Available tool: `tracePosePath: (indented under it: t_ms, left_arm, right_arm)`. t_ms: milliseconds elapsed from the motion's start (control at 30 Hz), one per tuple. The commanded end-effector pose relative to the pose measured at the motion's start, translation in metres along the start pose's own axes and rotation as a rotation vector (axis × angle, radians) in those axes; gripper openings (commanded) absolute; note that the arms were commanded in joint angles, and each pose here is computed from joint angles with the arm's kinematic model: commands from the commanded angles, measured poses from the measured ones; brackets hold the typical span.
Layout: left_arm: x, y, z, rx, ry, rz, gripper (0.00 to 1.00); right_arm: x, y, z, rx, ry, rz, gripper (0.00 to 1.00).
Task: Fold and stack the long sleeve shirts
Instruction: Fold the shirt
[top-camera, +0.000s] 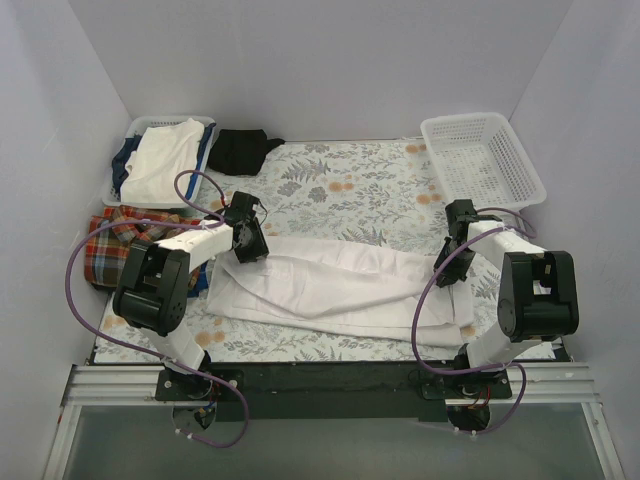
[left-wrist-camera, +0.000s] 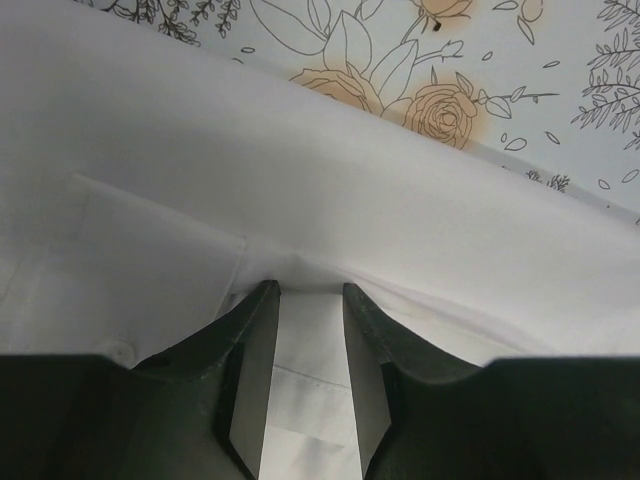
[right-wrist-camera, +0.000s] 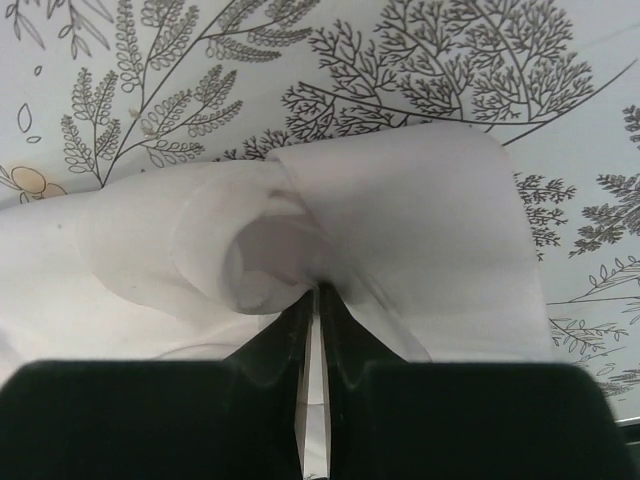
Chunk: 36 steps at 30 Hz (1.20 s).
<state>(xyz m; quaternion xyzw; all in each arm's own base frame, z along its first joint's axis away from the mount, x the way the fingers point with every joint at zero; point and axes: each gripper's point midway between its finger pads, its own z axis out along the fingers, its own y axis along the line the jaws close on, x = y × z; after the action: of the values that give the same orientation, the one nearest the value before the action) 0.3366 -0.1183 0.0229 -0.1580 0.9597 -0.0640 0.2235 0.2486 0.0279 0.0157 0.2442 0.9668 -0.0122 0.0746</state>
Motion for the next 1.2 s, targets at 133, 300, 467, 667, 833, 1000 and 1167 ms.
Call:
tracePosePath:
  t_ms: [133, 300, 467, 667, 833, 1000, 1167]
  left_arm:
    - [0.016, 0.042, -0.004, -0.145, 0.070, -0.016, 0.32]
    - [-0.002, 0.018, -0.016, -0.041, 0.044, -0.002, 0.34]
    - [-0.038, -0.029, -0.052, 0.192, -0.065, 0.092, 0.53]
    - [-0.056, -0.062, -0.069, 0.321, -0.122, 0.134, 0.59]
    - [-0.069, -0.061, -0.038, 0.240, -0.108, 0.094, 0.56]
    - [-0.065, -0.052, -0.004, 0.143, -0.048, 0.067, 0.50]
    - [-0.045, -0.032, 0.016, 0.065, -0.001, 0.061, 0.49]
  right_arm:
    - [0.004, -0.057, 0.006, 0.194, 0.000, 0.102, 0.12]
    - [-0.024, -0.042, -0.025, 0.109, -0.124, 0.120, 0.15]
    - [-0.051, -0.023, -0.068, -0.003, -0.263, 0.093, 0.25]
    - [-0.055, 0.012, -0.076, -0.078, -0.268, -0.016, 0.30]
    - [-0.048, 0.051, -0.063, -0.146, -0.223, -0.118, 0.28]
    - [-0.047, 0.075, -0.044, -0.159, -0.183, -0.166, 0.27]
    - [-0.046, 0.074, -0.018, -0.114, -0.148, -0.164, 0.27]
